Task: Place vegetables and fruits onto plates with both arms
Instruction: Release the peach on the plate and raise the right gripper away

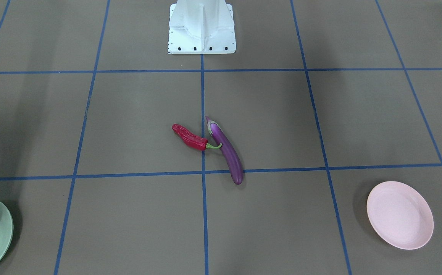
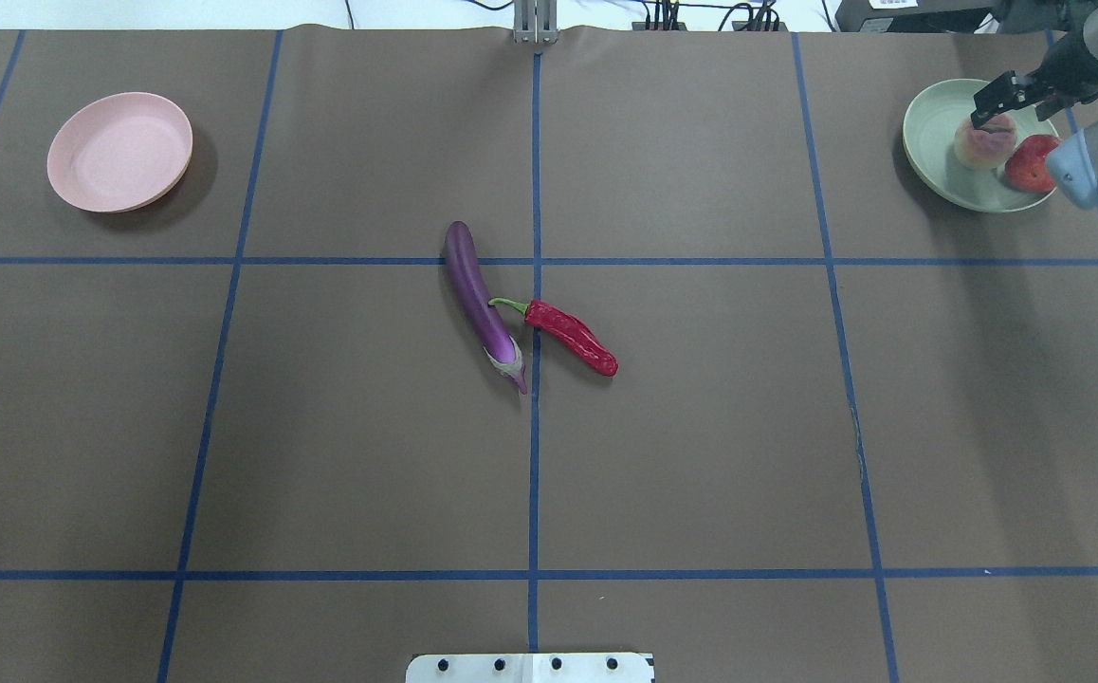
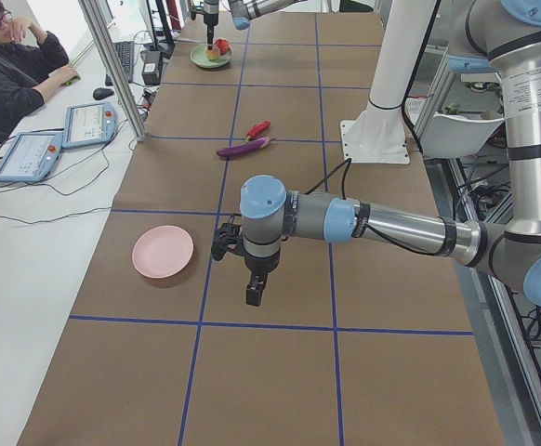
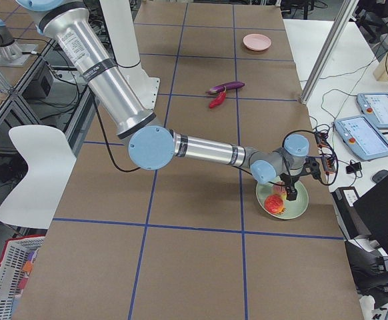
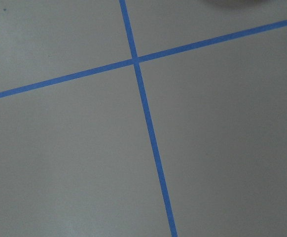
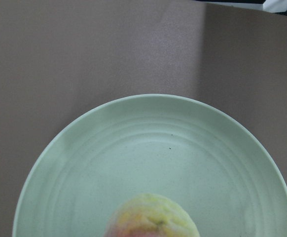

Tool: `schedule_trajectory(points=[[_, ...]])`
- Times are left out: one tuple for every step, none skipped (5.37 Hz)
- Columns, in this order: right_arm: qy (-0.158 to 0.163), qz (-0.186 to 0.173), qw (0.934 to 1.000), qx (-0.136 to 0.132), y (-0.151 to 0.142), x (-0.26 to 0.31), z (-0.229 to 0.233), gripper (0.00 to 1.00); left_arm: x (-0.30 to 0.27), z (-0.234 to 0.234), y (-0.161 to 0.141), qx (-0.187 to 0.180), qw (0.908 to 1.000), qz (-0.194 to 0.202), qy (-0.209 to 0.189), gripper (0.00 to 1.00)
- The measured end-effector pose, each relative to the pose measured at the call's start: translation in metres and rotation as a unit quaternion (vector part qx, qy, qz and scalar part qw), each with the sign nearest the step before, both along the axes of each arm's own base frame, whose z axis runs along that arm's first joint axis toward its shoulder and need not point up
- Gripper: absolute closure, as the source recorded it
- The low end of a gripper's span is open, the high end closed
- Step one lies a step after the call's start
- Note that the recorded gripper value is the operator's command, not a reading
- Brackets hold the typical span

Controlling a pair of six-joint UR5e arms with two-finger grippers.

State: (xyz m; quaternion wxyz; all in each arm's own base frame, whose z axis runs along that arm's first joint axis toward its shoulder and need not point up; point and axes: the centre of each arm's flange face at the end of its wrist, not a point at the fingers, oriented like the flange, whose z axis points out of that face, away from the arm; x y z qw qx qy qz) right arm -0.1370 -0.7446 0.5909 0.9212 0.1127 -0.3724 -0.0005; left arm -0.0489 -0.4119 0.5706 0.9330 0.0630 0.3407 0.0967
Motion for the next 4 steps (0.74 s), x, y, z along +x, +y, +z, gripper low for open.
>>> schedule_trajectory(points=[[-0.008, 0.011, 0.9999, -0.009, -0.004, 0.029, -0.038, 0.0, 0.0, -0.001, -0.001, 0.001, 1.0, 0.0, 0.0, 0.0], [-0.003, 0.005, 0.9998, -0.017, 0.01, 0.065, -0.068, 0.0, 0.002, -0.008, -0.009, 0.009, 1.0, 0.0, 0.002, 0.0], [0.0, -0.014, 0.9997, -0.019, 0.047, 0.101, -0.067, 0.01, 0.006, -0.039, -0.041, 0.052, 0.9987, 0.001, 0.006, 0.0], [-0.013, -0.021, 0.9995, -0.022, 0.089, 0.133, -0.051, 0.01, 0.017, -0.081, -0.078, 0.106, 0.994, 0.009, 0.024, 0.0]])
